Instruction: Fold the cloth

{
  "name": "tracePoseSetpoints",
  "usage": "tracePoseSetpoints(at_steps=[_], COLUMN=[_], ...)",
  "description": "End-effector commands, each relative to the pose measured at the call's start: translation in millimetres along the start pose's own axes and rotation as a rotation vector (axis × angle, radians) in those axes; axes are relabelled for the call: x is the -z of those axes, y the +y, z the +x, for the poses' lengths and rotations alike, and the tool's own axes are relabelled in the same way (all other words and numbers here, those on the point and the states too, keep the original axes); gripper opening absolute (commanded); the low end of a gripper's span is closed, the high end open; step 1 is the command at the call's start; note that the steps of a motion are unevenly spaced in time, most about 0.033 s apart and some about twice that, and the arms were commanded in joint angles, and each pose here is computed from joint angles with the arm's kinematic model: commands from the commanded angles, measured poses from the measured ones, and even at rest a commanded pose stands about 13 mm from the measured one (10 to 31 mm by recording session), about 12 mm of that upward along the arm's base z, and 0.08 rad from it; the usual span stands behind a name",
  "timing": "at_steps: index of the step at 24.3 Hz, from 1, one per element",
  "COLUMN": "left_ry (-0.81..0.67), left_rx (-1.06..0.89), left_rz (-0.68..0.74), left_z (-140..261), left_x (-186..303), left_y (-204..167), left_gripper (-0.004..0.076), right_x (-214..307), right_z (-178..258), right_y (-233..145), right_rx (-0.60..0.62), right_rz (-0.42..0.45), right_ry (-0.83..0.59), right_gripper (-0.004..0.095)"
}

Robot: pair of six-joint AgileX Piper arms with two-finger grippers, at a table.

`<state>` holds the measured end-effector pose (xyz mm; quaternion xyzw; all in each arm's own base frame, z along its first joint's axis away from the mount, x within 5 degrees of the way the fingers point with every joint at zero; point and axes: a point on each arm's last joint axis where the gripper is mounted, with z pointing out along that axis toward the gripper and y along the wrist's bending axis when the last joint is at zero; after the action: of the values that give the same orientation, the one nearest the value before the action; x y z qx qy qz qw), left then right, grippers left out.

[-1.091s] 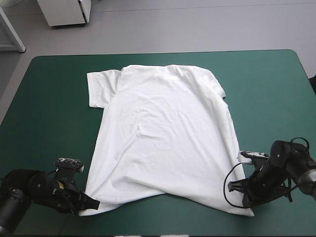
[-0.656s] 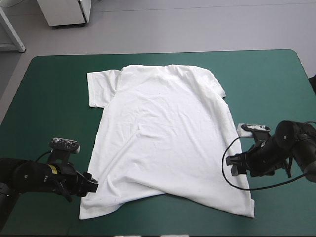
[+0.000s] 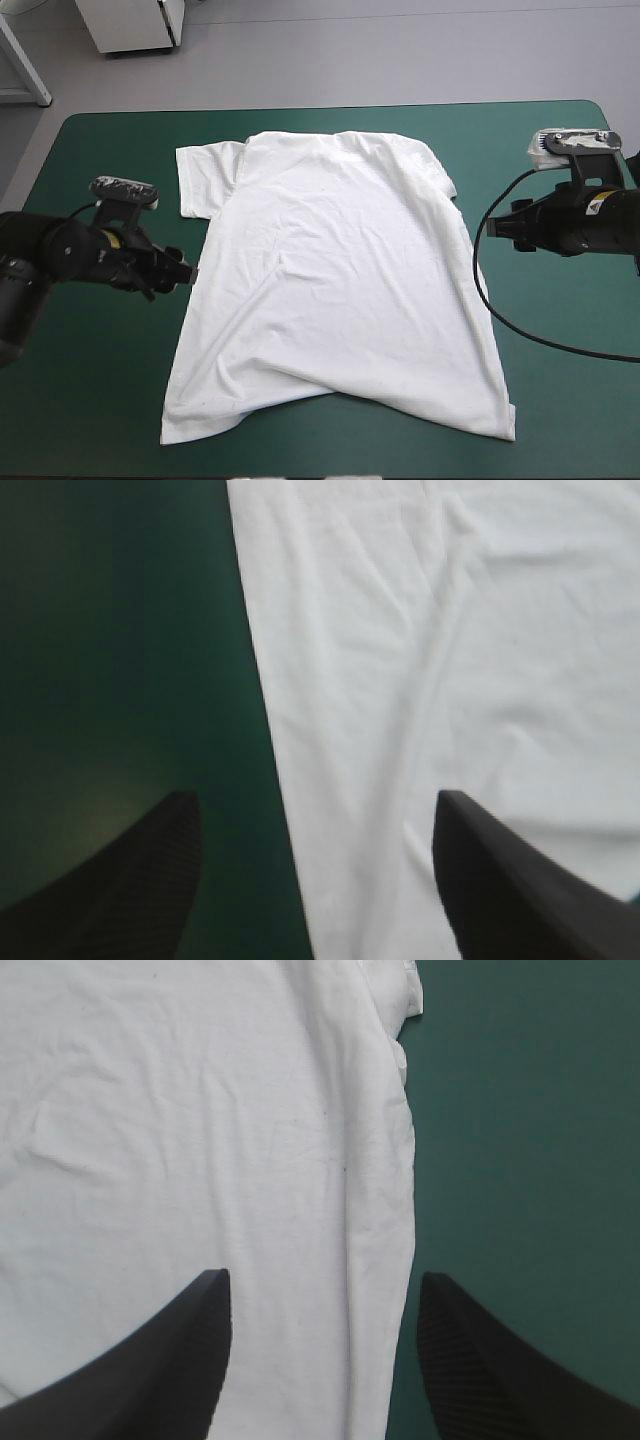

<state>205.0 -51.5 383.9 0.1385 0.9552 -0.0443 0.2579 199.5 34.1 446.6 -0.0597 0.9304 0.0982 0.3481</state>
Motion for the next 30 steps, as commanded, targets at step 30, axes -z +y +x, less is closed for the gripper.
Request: tracePoseSetpoints(at_steps=[30], left_ry=[0.276], left_rx=[0.029], left_rz=[-0.14], left_z=[-100], left_x=[-223], left_y=[28], left_gripper=[0.0459], right_x=[14], right_z=[-1], right_y=[-1], right_rx=[0.005], right_rz=[0.032], right_ry=[-0.045], right_gripper=[0.0418])
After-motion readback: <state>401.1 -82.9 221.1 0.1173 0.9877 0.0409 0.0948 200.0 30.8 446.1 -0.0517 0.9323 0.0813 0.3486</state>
